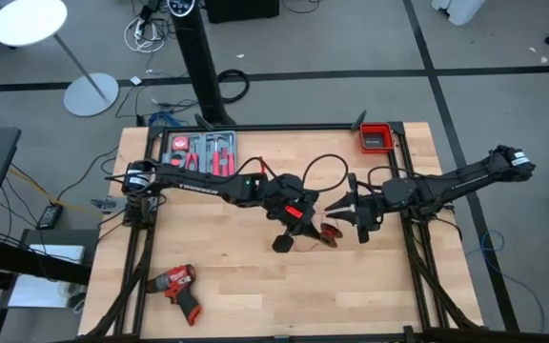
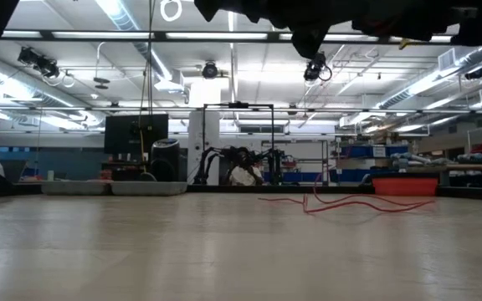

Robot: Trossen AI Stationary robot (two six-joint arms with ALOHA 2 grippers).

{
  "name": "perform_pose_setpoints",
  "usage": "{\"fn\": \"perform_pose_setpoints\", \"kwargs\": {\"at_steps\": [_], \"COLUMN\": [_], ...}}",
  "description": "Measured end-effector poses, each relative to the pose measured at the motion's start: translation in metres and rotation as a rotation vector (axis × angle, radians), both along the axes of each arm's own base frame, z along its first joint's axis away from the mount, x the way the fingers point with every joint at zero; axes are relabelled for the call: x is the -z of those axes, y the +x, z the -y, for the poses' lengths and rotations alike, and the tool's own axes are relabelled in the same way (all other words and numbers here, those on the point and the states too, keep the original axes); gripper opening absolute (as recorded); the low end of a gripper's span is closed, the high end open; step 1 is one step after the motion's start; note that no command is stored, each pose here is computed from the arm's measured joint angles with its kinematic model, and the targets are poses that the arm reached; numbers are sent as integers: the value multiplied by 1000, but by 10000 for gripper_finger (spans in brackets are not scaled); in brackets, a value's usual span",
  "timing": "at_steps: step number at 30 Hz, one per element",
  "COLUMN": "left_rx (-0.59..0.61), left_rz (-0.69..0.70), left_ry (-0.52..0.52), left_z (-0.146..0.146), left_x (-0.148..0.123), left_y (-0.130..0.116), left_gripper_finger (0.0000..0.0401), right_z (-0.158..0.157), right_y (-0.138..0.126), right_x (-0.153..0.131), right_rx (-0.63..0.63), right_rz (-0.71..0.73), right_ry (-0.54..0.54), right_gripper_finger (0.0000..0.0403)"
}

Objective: Coil cords
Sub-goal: Coil the red wire on the black spool

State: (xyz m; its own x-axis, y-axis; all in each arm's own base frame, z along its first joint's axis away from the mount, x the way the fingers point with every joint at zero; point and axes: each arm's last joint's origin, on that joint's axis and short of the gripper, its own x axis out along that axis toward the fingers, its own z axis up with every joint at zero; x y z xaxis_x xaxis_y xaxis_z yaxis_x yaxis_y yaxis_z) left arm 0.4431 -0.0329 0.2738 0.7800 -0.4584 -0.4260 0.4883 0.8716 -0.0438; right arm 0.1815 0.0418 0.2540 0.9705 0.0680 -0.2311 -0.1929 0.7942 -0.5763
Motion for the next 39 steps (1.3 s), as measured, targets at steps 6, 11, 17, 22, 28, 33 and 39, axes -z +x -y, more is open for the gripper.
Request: {"fn": "perform_pose_setpoints", "kwargs": {"at_steps": [6, 11, 17, 22, 28, 33, 39], "left_rx": [55, 84, 123, 132, 132, 132, 138], "left_rz": [-92, -171, -80, -28, 16, 34, 36], "left_ry": [-3, 18, 36, 44, 44, 45, 41], "left_z": [13, 18, 22, 23, 24, 24, 25], "left_x": [7, 14, 9, 5, 2, 0, 0], "left_y": [-6, -12, -8, -6, -4, -3, -4], "left_gripper_finger": [0, 0, 0, 0, 0, 0, 0], "right_z": [3, 7, 9, 15, 15, 17, 16], "right_y": [-10, -15, -13, -10, -10, -5, 2], "right_x": [5, 21, 35, 58, 80, 88, 94], "right_rx": [43, 118, 121, 154, 134, 241, 250], "right_rz": [-99, -285, -425, -447, -461, -460, -474], "right_ry": [115, 300, 397, 368, 323, 296, 290], "right_gripper_finger": [83, 79, 83, 86, 90, 89, 92]}}
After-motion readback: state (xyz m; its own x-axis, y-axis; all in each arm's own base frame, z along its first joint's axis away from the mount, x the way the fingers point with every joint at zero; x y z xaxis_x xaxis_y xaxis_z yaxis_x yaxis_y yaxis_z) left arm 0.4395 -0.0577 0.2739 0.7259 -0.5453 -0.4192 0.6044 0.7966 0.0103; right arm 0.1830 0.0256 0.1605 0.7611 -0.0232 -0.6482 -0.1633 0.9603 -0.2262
